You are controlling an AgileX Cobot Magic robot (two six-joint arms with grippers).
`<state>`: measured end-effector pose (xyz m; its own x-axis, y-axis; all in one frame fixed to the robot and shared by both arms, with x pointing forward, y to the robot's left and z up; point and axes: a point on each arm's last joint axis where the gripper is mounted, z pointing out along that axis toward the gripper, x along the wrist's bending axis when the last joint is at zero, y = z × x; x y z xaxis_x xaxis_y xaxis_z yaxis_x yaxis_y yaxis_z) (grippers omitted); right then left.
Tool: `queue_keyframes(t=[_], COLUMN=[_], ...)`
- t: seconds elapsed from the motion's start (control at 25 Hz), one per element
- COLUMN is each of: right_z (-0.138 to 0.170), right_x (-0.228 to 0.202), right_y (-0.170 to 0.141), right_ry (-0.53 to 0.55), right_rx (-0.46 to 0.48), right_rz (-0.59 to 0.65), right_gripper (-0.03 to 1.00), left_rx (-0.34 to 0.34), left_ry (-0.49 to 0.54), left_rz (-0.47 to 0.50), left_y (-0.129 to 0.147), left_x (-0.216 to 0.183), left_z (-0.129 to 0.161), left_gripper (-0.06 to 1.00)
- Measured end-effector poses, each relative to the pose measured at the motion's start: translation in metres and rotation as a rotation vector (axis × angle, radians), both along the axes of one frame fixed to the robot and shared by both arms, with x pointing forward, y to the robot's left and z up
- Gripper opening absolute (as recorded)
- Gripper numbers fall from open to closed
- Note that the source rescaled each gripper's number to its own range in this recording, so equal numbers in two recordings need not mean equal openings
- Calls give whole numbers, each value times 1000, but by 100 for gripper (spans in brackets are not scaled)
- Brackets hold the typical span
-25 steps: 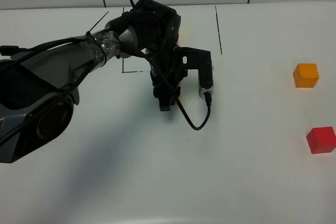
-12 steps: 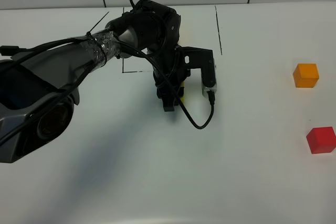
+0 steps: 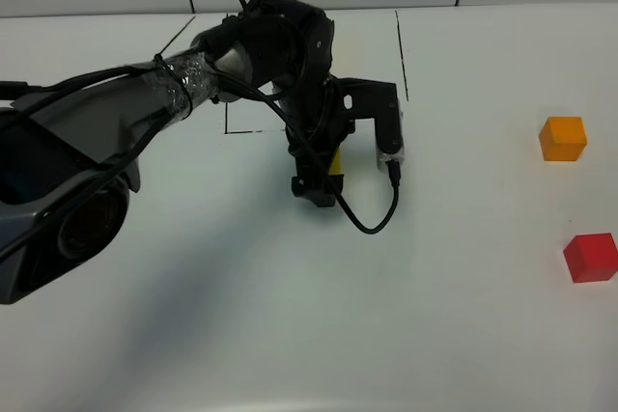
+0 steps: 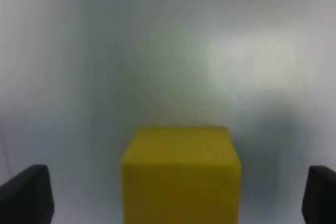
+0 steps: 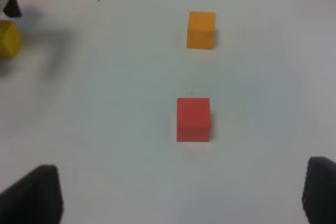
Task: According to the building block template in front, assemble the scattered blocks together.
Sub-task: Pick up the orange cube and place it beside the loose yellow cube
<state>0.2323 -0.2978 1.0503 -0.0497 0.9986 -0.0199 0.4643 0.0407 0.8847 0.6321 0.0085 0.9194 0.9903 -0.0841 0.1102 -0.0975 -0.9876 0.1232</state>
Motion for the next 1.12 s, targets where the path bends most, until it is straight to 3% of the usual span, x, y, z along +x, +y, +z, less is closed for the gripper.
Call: queue_keyframes(t=[0.24, 0.48, 0.76, 1.12], right_z=[0, 0, 0, 0], right_x=[0, 0, 0, 0], right_y=[0, 0, 0, 0], right_ry=[0, 0, 0, 0], right_rx=[1, 1, 1, 1], right_rz=[0, 0, 0, 0], right_gripper=[85, 85, 85, 85], left_rx=[-76, -149, -154, -192], left_ry=[-74, -169, -249, -198], left_rz=[68, 288, 686, 1083], left_y=[2, 20, 84, 180], left_x=[-7, 0, 24, 23], left_z=[59, 99, 133, 182], left_gripper=[99, 98, 96, 95])
